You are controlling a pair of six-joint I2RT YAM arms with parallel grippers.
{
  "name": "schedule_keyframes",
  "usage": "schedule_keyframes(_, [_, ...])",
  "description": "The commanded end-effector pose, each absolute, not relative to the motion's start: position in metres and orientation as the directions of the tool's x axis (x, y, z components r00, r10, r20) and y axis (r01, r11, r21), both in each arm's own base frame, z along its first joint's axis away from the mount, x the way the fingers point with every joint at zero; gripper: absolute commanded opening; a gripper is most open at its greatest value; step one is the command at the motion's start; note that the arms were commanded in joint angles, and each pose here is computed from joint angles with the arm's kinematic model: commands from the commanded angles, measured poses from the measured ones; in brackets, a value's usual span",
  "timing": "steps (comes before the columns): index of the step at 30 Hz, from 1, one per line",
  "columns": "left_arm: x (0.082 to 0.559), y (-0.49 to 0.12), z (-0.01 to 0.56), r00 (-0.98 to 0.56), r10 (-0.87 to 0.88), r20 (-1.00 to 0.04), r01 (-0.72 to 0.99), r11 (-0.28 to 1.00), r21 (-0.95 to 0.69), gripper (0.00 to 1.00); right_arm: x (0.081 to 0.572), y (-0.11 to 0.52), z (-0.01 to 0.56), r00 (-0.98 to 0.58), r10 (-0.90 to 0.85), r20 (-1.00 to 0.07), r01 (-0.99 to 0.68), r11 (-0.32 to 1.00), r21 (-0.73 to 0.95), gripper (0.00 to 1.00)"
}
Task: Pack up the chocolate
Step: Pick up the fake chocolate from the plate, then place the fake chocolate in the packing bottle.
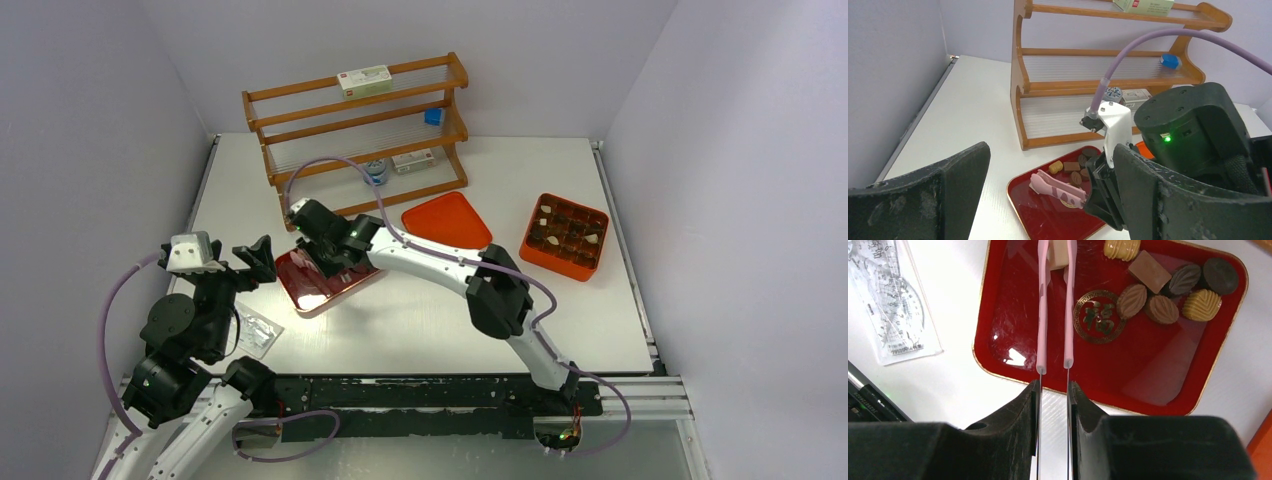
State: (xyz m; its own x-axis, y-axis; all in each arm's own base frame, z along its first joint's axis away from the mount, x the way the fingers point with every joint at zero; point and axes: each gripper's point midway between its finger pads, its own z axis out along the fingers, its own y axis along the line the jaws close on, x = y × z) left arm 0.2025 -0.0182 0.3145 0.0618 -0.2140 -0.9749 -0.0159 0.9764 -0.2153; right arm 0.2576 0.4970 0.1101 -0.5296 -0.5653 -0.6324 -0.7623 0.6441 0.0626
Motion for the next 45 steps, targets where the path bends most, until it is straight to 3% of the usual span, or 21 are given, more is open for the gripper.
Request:
schedule_keyframes(1, [0.202, -0.018, 0.322, 0.082, -0.211, -0.974, -0.009, 0.977, -0.213, 0.98, 0.255, 0.494, 0.153, -0.523, -0.489, -0.698, -0.746, 0.658, 0.098, 0.18])
schedule_keyframes(19, [0.218, -0.064, 0.304, -0.022, -0.176, -0.984, 0.175, 0.969, -0.177, 0.98, 0.258, 0.382, 0.197, -0.614, -0.327, -0.718, -0.509, 0.860, 0.043, 0.17])
schedule_keyframes(29, [0.231, -0.091, 0.279, -0.165, -0.099, -0.981, 0.245, 0.960, -0.138, 0.98, 0.277, 0.267, 0.211, -0.704, -0.155, -0.693, -0.260, 0.964, 0.049, 0.19])
schedule_keyframes(45, [0.231, -0.093, 0.278, -0.152, -0.087, -0.985, 0.263, 0.957, -0.125, 0.98, 0.297, 0.093, 0.215, -0.771, 0.083, -0.631, 0.151, 0.987, -0.056, 0.19])
